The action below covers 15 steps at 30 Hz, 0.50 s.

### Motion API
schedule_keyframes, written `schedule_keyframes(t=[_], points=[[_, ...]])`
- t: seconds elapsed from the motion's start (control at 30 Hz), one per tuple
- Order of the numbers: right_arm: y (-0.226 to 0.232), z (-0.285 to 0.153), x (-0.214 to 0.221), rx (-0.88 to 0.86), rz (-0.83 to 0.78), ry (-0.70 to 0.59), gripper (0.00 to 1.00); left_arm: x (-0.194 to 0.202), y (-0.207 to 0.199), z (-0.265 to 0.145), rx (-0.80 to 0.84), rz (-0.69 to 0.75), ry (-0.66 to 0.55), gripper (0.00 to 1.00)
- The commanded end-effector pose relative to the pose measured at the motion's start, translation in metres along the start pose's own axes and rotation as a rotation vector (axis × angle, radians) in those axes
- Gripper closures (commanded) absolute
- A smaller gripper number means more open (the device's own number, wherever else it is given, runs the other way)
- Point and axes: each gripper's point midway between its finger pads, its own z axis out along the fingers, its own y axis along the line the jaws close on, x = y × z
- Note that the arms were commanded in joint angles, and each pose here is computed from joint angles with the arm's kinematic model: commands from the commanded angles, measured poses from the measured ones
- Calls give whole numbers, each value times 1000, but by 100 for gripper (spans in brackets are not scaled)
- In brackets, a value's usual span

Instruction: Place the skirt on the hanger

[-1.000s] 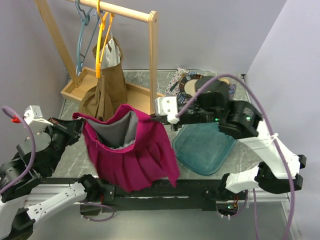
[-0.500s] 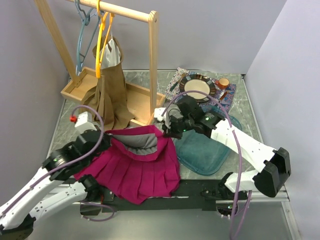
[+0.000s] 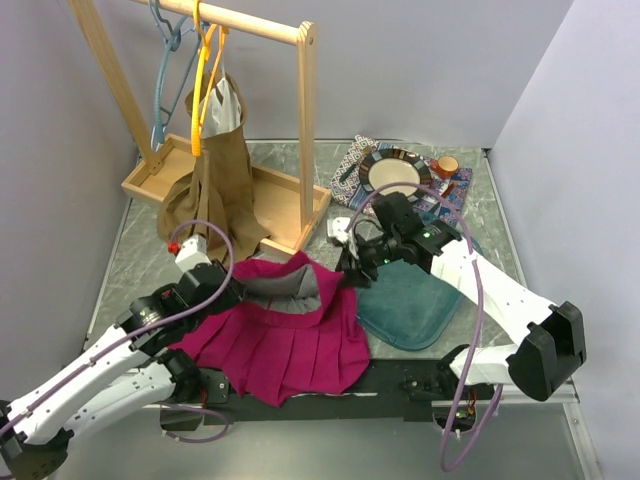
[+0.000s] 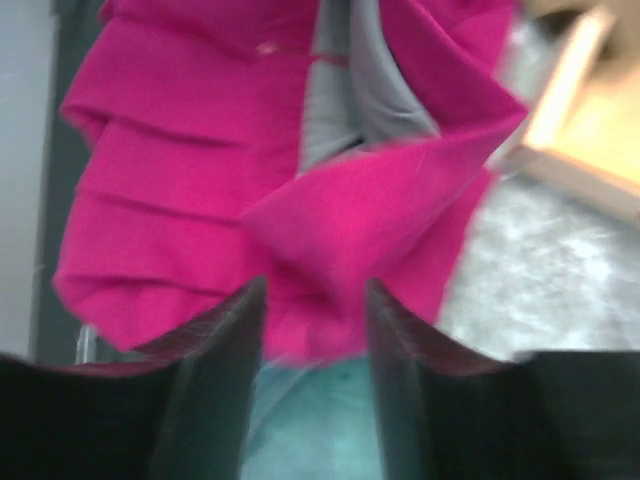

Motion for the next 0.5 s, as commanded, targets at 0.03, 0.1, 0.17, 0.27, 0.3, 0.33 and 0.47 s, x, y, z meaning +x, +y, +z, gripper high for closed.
schedule_keyframes(t=[0.03,0.1,0.17,0.27,0.3,0.33,0.47], points=[[21,-15,-3,-16,-9,-27,26,-20,-32,-47,205,-55,3,45],[17,-29,-15,62,-29,-78,12,-42,-40,-74,276,-22,-49,31],[10,-39,-15,108,-1,-121,4,-80,-55,-112,347,31,-150,19],[9,-52,-12,110,43,-181,3,-138,-68,-148,316,111,-312,15],[9,-54,-12,112,46,-191,3,-152,-74,-154,297,137,-349,15],[9,-55,-7,112,60,-196,3,-180,-86,-163,260,180,-421,15],[16,-56,-6,92,58,-218,3,-241,-132,-176,200,270,-586,12]])
